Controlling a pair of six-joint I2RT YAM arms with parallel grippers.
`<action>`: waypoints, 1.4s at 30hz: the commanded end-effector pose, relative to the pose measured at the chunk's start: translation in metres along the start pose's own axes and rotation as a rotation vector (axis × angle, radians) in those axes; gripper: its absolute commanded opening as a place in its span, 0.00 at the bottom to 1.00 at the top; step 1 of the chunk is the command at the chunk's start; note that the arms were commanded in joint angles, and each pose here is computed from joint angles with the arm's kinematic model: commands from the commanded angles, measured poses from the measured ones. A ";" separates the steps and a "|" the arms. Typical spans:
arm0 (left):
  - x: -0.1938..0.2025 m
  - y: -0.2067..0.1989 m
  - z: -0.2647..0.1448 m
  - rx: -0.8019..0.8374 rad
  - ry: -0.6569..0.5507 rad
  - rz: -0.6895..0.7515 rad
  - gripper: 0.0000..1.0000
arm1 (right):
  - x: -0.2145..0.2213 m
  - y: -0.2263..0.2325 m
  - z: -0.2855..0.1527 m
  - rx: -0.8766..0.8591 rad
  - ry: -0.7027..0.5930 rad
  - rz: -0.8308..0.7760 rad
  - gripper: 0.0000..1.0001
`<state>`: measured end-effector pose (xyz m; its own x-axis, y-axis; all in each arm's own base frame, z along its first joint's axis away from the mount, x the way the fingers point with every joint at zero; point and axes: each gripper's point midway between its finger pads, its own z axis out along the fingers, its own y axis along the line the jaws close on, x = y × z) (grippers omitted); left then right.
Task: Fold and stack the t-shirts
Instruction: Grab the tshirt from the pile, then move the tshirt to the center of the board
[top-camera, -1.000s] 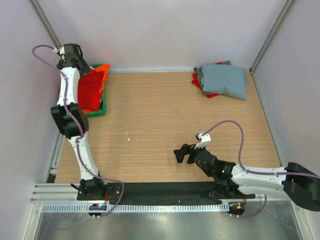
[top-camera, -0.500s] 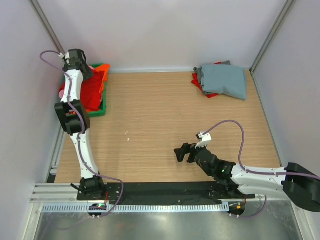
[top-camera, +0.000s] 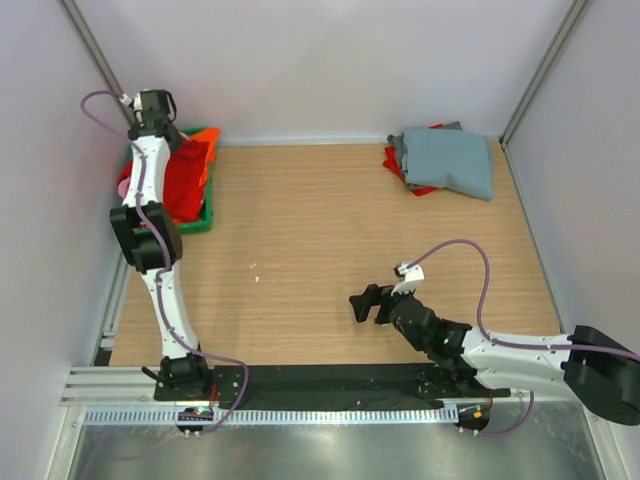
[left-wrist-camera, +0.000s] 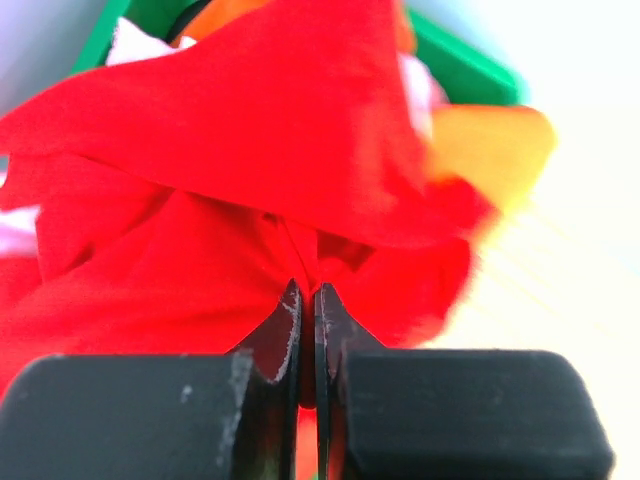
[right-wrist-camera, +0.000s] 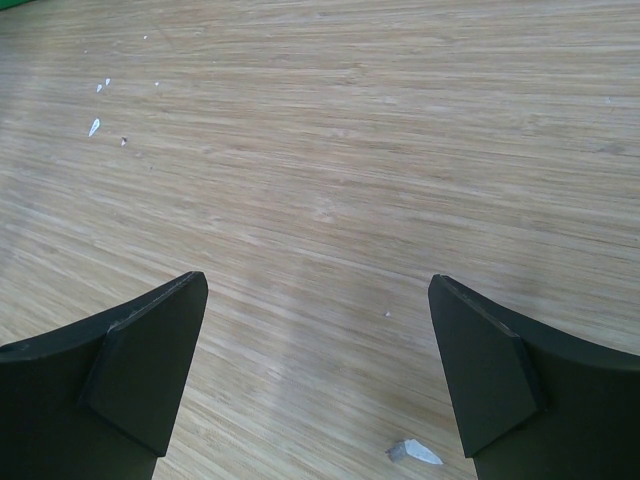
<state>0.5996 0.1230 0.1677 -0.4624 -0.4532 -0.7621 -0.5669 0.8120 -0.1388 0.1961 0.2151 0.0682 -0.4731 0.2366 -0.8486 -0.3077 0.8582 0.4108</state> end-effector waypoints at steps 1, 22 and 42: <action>-0.082 -0.052 -0.129 0.182 -0.233 -0.047 0.00 | -0.020 0.008 0.003 -0.007 -0.071 0.031 1.00; 0.228 -0.058 -0.393 0.568 0.198 0.377 1.00 | -0.177 -0.025 -0.124 0.393 -0.152 0.223 1.00; 0.323 0.006 -0.332 0.436 0.283 0.227 1.00 | -0.088 0.047 0.000 0.277 0.278 0.103 1.00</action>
<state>0.1988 -0.1252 0.1368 -0.7765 -0.1748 -0.6054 -0.0543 0.9757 -0.2121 0.2148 0.2077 0.1363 -0.7164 0.1722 -0.6761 0.0373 0.9771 0.2094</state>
